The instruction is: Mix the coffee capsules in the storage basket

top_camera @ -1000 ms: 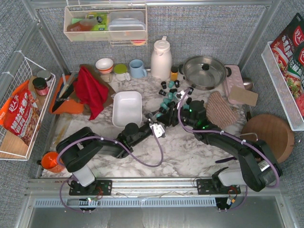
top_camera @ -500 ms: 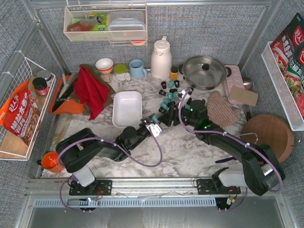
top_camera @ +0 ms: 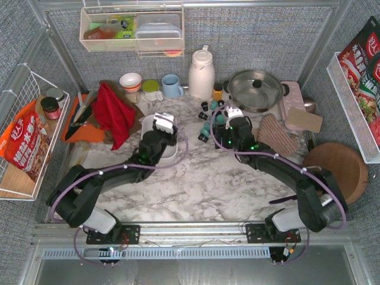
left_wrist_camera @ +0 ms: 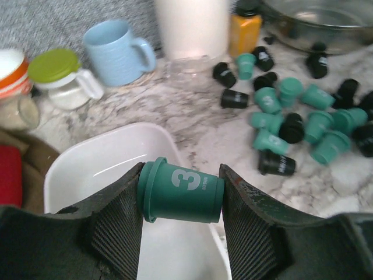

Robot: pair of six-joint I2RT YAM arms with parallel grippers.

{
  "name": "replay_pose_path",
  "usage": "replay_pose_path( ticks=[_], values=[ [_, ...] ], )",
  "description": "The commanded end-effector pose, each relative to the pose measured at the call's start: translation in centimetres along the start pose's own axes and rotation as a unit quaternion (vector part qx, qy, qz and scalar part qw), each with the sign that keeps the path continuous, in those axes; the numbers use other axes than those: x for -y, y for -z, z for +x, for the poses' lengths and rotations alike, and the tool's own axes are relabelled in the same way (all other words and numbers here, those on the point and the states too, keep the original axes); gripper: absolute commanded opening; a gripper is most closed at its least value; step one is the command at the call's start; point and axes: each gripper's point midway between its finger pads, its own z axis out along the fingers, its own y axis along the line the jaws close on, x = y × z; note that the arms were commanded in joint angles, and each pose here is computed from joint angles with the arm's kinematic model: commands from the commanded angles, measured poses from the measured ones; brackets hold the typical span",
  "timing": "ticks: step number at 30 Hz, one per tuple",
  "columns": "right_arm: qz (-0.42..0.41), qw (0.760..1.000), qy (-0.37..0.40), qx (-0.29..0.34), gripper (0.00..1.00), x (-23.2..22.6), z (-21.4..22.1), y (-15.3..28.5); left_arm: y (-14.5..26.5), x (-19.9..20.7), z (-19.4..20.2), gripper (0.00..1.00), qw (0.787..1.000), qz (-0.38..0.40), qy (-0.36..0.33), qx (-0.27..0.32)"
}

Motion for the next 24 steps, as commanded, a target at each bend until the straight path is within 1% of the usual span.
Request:
replay_pose_path(
  ticks=[1, 3, 6, 8, 12, 14, 16, 19, 21, 24],
  values=[
    [0.073, 0.995, 0.051, -0.052, 0.68, 2.9, 1.7, -1.6, -0.4, -3.1, 4.1, 0.37, 0.986, -0.064, 0.075, -0.131],
    [0.079, 0.992, 0.067, -0.073, 0.68, 3.3, 2.1, -2.6, -1.4, -4.9, 4.5, 0.37, 0.978, -0.097, 0.076, -0.166],
    [0.088, 0.987, 0.090, -0.097, 0.68, 4.0, 2.5, -4.0, -2.4, -5.7, 6.8, 0.37, 0.966, -0.109, 0.069, -0.225],
    [0.091, 0.986, 0.096, -0.105, 0.69, 4.3, 2.1, -4.9, -3.0, -5.8, 8.1, 0.37, 0.960, -0.108, 0.070, -0.249],
    [0.079, 0.984, 0.094, -0.129, 0.69, 4.4, 2.9, -6.2, -4.4, -6.7, 10.1, 0.39, 0.949, -0.128, 0.085, -0.275],
    [0.064, 0.984, 0.093, -0.139, 0.69, 3.9, 3.2, -6.8, -5.0, -6.9, 10.6, 0.45, 0.946, -0.131, 0.099, -0.280],
    [0.058, 0.982, 0.093, -0.153, 0.69, 3.8, 3.8, -7.2, -5.4, -7.1, 10.9, 0.58, 0.944, -0.137, 0.111, -0.280],
    [0.059, 0.980, 0.091, -0.166, 0.68, 4.0, 4.8, -7.8, -5.8, -7.0, 10.7, 0.70, 0.944, -0.136, 0.120, -0.276],
    [0.060, 0.980, 0.088, -0.169, 0.68, 4.2, 5.0, -8.2, -6.0, -6.7, 10.3, 0.75, 0.946, -0.131, 0.129, -0.269],
    [0.064, 0.980, 0.082, -0.171, 0.68, 4.6, 5.2, -8.6, -5.9, -6.5, 9.4, 0.77, 0.949, -0.123, 0.138, -0.257]
  ],
)
